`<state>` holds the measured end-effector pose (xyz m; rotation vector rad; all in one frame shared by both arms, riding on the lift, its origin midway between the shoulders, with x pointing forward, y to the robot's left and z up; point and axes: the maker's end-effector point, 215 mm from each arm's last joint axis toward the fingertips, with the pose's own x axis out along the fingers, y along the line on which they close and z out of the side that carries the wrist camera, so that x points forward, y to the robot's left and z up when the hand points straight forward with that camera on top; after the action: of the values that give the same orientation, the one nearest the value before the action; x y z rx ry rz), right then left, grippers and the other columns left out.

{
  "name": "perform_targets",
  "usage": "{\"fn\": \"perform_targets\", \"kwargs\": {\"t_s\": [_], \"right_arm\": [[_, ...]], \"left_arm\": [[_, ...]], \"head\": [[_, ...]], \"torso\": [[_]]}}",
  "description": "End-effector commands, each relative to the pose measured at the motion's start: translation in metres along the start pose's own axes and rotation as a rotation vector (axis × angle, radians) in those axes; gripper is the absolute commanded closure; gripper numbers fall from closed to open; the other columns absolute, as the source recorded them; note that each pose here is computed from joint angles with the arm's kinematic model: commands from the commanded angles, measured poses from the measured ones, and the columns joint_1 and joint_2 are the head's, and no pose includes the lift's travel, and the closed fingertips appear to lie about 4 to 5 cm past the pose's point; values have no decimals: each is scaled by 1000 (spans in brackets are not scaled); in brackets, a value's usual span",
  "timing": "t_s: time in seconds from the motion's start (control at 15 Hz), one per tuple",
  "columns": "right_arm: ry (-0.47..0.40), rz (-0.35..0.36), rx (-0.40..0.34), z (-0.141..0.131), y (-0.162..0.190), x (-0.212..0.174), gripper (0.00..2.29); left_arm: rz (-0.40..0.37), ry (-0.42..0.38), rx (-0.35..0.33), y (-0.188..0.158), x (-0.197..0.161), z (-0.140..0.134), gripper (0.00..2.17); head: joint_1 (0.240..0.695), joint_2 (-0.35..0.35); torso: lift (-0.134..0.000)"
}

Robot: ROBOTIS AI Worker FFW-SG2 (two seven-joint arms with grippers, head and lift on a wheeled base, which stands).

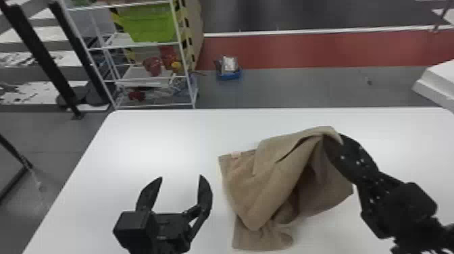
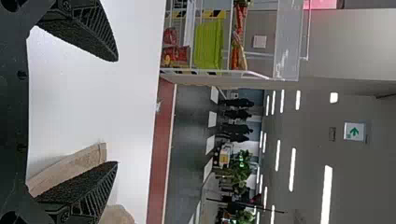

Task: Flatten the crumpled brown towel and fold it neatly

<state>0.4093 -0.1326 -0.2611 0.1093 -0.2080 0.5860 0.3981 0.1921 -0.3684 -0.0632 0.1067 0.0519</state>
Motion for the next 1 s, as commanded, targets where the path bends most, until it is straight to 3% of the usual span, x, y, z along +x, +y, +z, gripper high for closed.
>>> {"fn": "perform_targets", "kwargs": {"t_s": [0.0,0.27,0.47,0.67,0.93], "right_arm": [[-37,-43,-6,17,-23,-6,1413],[-122,-121,21,47,-65,-26,1413],[-105,-107,20,48,-69,-26,1413],[16,11,44,2,-21,-2,1413],[-54,151,100,15,31,26,1413]], "left_arm": [[1,0,1,1,0,0,93],[1,0,1,1,1,0,93],[0,4,1,0,1,-1,93],[1,4,4,1,1,-2,93],[2,5,11,1,0,-2,93]], "head": [[695,86],[695,32],[695,-19],[695,-19],[695,78]], "torso": [[-124],[-124],[-124],[-124],[-124]]}}
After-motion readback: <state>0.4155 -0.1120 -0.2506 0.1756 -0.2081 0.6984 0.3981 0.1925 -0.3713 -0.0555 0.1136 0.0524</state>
